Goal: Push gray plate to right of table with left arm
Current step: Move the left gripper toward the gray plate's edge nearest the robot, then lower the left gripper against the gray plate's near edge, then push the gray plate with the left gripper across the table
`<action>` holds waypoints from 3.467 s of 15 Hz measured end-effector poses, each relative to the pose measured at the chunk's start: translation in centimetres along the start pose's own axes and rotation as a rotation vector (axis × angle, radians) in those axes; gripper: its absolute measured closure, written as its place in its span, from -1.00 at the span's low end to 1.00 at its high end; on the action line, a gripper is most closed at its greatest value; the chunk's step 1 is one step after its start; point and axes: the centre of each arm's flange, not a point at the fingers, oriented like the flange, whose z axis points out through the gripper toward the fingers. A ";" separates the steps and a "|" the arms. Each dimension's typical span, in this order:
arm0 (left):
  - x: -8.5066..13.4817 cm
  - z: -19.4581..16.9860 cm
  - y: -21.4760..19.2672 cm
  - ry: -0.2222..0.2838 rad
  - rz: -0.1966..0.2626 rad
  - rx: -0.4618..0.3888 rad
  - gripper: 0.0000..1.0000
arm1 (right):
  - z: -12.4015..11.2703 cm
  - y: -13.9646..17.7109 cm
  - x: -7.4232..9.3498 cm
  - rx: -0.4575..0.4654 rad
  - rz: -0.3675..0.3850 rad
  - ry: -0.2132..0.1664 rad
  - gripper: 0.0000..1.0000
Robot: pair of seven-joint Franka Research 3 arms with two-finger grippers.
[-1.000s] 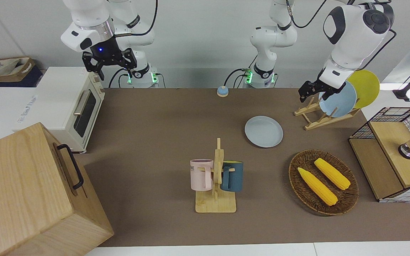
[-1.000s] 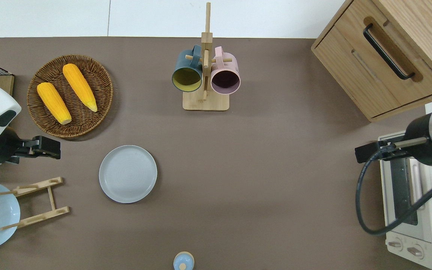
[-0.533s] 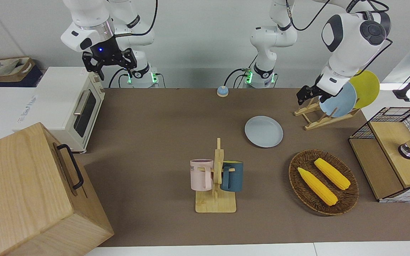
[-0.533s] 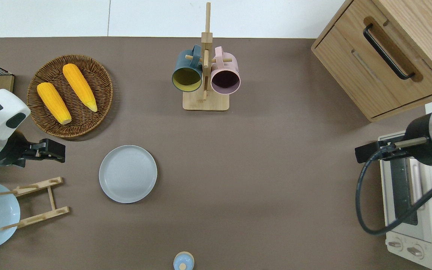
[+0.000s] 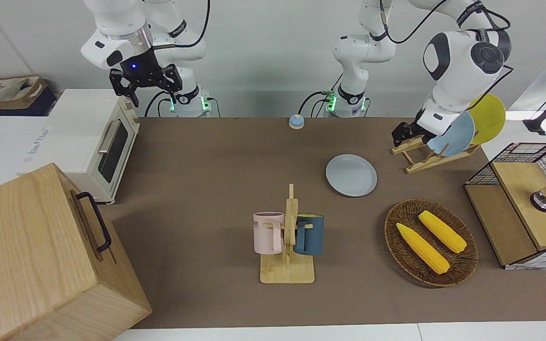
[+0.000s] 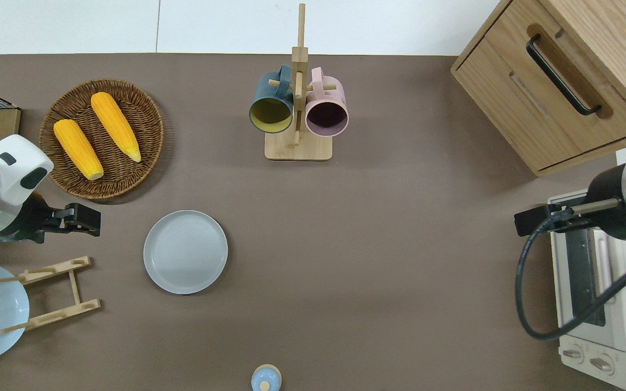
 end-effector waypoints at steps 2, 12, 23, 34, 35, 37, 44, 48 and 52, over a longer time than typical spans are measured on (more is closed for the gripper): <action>0.1 1.3 0.0 0.011 -0.009 -0.001 -1.00 | 0.0 0.0 0.0 0.000 0.000 0.000 -0.97; -2.1 9.8 -0.3 0.070 -0.035 -0.027 -1.00 | 0.0 0.0 0.0 0.000 0.000 0.000 -0.97; -4.4 18.2 0.0 0.173 -0.060 -0.039 -1.00 | 0.0 0.0 0.0 0.000 0.000 0.000 -0.97; -4.4 20.9 2.2 0.197 -0.080 -0.044 -0.98 | 0.0 0.0 0.0 0.000 0.000 0.000 -0.97; -4.4 21.1 2.4 0.197 -0.087 -0.044 -0.95 | 0.0 0.0 0.0 0.000 0.000 0.000 -0.97; -4.2 21.4 2.5 0.198 -0.092 -0.044 -0.51 | 0.0 0.0 0.0 0.000 0.000 0.000 -0.97; -4.2 21.0 2.5 0.207 -0.095 -0.048 0.89 | 0.0 0.0 0.0 0.000 0.000 0.000 -0.97; -4.3 20.8 2.6 0.210 -0.097 -0.049 0.90 | 0.0 0.0 0.0 0.000 0.000 0.000 -0.97; -4.5 20.9 3.5 0.208 -0.139 -0.054 0.93 | 0.0 0.0 0.0 0.000 0.000 0.000 -0.97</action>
